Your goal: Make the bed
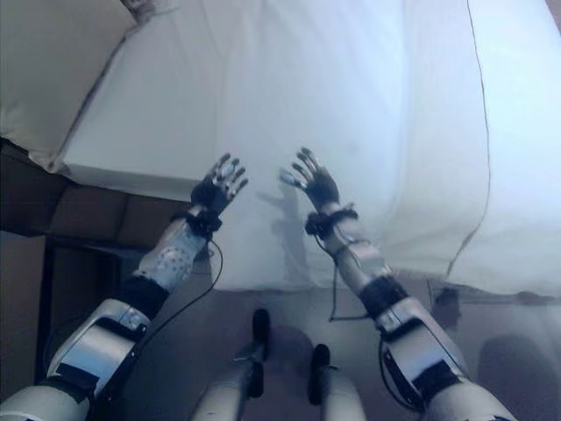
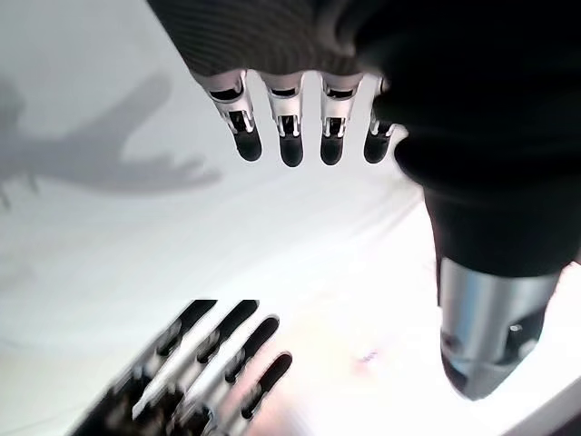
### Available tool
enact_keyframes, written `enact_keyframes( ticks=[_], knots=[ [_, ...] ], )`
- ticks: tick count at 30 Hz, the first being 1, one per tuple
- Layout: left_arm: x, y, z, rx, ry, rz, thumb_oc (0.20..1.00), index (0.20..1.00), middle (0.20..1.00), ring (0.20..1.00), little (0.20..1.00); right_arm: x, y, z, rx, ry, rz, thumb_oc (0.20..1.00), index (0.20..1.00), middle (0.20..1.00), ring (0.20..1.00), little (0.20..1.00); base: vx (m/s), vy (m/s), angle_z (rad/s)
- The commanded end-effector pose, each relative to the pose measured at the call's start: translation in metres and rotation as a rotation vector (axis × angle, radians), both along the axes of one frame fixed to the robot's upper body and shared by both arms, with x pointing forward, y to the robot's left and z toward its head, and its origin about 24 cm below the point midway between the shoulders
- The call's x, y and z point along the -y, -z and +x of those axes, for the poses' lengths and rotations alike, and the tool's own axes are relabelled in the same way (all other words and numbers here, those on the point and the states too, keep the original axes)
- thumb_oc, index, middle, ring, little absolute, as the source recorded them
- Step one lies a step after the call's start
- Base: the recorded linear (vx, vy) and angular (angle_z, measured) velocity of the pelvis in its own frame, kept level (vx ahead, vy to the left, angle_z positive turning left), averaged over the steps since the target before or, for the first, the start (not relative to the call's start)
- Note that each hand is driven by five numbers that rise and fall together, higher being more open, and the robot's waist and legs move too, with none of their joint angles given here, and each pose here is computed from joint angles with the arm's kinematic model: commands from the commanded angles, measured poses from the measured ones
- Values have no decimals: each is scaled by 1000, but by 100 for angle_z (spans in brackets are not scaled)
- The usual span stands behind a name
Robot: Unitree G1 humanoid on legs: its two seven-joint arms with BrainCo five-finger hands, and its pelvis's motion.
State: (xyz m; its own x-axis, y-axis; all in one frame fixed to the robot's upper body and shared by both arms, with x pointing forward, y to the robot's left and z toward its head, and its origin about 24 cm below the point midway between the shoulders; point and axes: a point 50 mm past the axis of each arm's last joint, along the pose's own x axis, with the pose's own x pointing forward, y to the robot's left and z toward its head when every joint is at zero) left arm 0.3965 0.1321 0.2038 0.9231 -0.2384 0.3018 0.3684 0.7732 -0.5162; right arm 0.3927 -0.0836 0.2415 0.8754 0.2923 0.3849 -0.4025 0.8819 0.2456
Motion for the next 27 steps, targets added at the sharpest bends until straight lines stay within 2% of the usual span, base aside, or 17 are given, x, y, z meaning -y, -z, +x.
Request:
enact_keyframes(
  ticks=[1, 3, 6, 12, 16, 21, 27],
  knots=[
    [6, -7, 6, -15, -1, -48, 1000, 1000, 1000, 1000, 1000, 19, -13, 2, 35, 52, 112, 1000, 1000, 1000, 1000, 1000, 198, -119, -17],
    [42, -35, 2, 53, 121, -103, 1000, 1000, 1000, 1000, 1000, 3, -43, -3, 100, 2, 192, 1000, 1000, 1000, 1000, 1000, 130, -135, 53],
    [48, -35, 6, 10, 136, -128, 1000, 1000, 1000, 1000, 1000, -7, -56, -1, 94, -19, 232, 1000, 1000, 1000, 1000, 1000, 69, -134, 68],
    [64, -59, 11, 17, 167, -109, 1000, 1000, 1000, 1000, 1000, -4, -80, 6, 90, 44, 218, 1000, 1000, 1000, 1000, 1000, 55, -119, 0],
    [54, -78, 16, 50, 94, -22, 1000, 1000, 1000, 1000, 1000, -1, -84, 13, 58, 121, 144, 1000, 1000, 1000, 1000, 1000, 51, -59, 11],
    [41, -78, 21, 28, 34, 17, 1000, 1000, 1000, 1000, 1000, 1, -75, 21, 10, 180, 31, 1000, 1000, 1000, 1000, 1000, 73, -24, 4],
    [8, -77, 29, -17, -170, 61, 1000, 1000, 1000, 1000, 1000, 5, -48, 30, -97, 252, -44, 1000, 1000, 1000, 1000, 1000, 16, -11, 2]
  ],
)
